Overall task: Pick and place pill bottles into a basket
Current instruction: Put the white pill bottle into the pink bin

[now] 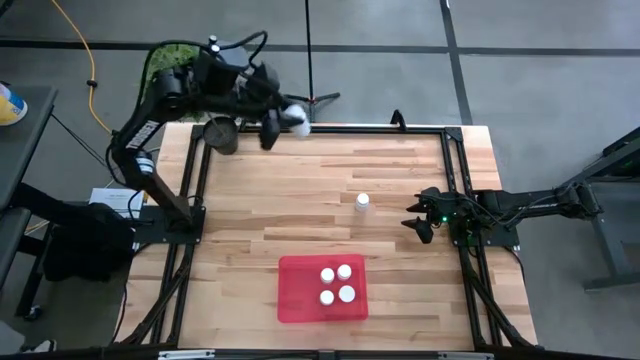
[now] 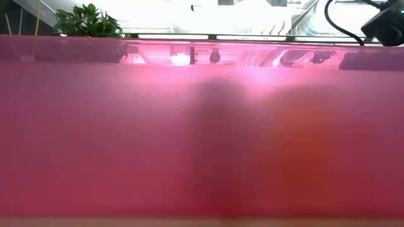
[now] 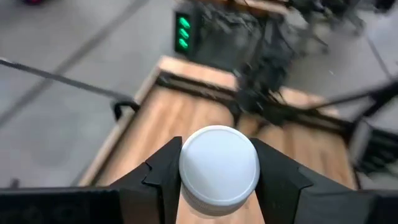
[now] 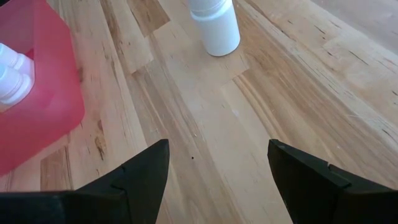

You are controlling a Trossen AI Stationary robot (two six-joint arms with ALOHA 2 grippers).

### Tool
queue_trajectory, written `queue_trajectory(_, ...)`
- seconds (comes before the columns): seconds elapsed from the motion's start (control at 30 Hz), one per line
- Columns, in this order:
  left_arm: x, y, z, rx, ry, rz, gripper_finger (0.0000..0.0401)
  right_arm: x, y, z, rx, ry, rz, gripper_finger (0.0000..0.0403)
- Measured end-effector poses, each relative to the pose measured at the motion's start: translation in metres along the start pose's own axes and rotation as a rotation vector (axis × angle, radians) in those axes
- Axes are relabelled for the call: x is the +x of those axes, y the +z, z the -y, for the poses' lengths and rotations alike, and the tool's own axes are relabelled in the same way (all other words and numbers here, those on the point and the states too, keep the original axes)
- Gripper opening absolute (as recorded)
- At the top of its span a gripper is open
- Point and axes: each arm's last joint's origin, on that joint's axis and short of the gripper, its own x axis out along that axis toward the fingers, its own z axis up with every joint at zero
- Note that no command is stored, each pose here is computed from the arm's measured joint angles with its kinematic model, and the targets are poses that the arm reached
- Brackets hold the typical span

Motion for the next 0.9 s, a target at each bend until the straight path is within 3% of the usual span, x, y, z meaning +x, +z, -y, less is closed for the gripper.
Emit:
queue_trajectory(0.43, -0.025, -0.033, 0.017, -0.053, -0.089, -0.305, 0.0193, 0.000, 0.000, 0.000, 0.001, 0.002, -0.004, 0.0264)
queue_trajectory(0.6, -0.027, -0.037, 0.037, -0.018, -0.130, -0.331, 0.0193, 0.000, 0.000, 0.000, 0.007, 0.002, -0.005, 0.0264)
queue_trajectory(0.9, -0.033, -0.047, 0.080, 0.067, -0.102, -0.348, 0.0193, 0.000, 0.000, 0.000, 0.020, 0.003, -0.006, 0.0264)
